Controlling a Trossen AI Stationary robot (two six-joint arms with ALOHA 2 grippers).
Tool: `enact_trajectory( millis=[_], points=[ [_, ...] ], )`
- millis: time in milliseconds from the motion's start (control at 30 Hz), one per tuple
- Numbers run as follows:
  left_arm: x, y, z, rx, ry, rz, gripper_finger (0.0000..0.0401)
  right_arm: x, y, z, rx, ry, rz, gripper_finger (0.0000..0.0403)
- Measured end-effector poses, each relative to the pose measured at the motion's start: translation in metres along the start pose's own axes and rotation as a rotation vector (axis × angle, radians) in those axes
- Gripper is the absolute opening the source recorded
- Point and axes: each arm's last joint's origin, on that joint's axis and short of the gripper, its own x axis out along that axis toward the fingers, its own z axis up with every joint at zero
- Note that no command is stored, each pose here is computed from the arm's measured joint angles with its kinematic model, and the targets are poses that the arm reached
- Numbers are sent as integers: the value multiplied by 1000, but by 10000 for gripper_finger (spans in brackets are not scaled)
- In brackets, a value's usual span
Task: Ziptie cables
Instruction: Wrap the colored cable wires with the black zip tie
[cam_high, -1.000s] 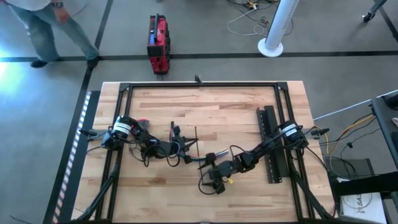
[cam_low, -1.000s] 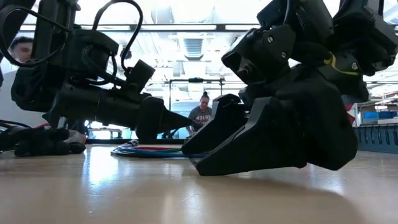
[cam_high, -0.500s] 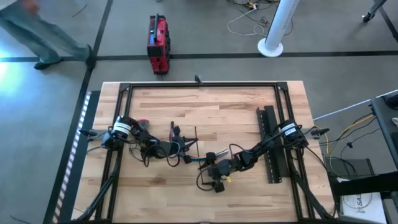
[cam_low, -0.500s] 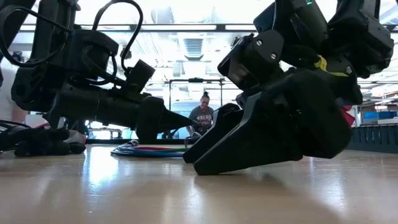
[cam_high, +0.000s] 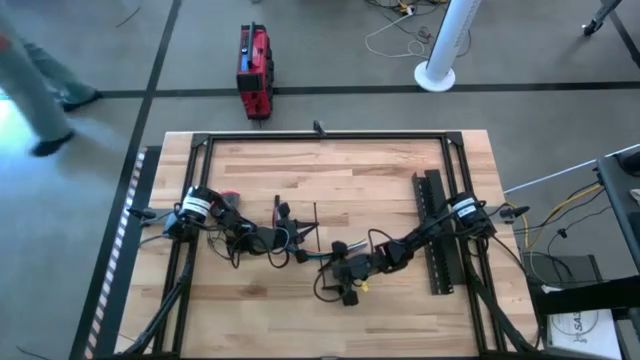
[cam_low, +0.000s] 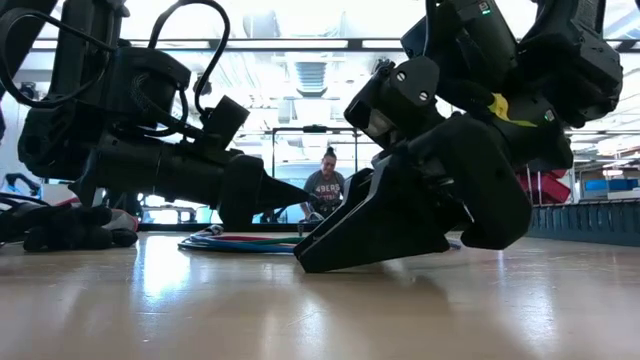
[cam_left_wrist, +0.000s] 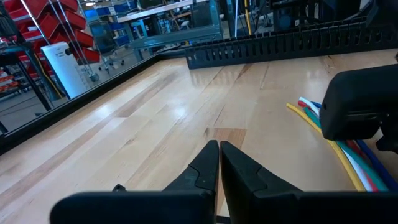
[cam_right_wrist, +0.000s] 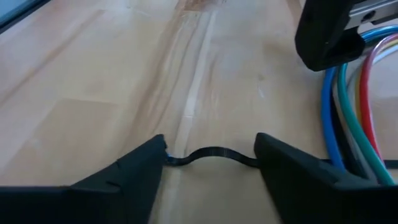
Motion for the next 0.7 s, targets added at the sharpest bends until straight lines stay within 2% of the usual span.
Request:
enact_trajectory(
  millis=[200,367,500,700],
  points=[
    [0,0,0,0,0,0,0,0,0,0,-17,1,-6,171],
    [0,0,0,0,0,0,0,0,1,0,-70,0,1,142],
    [0,0,0,0,0,0,0,0,2,0,-98,-1,7,155],
    [0,0,0,0,0,0,0,0,1,0,-83,-1,-3,212]
  ],
)
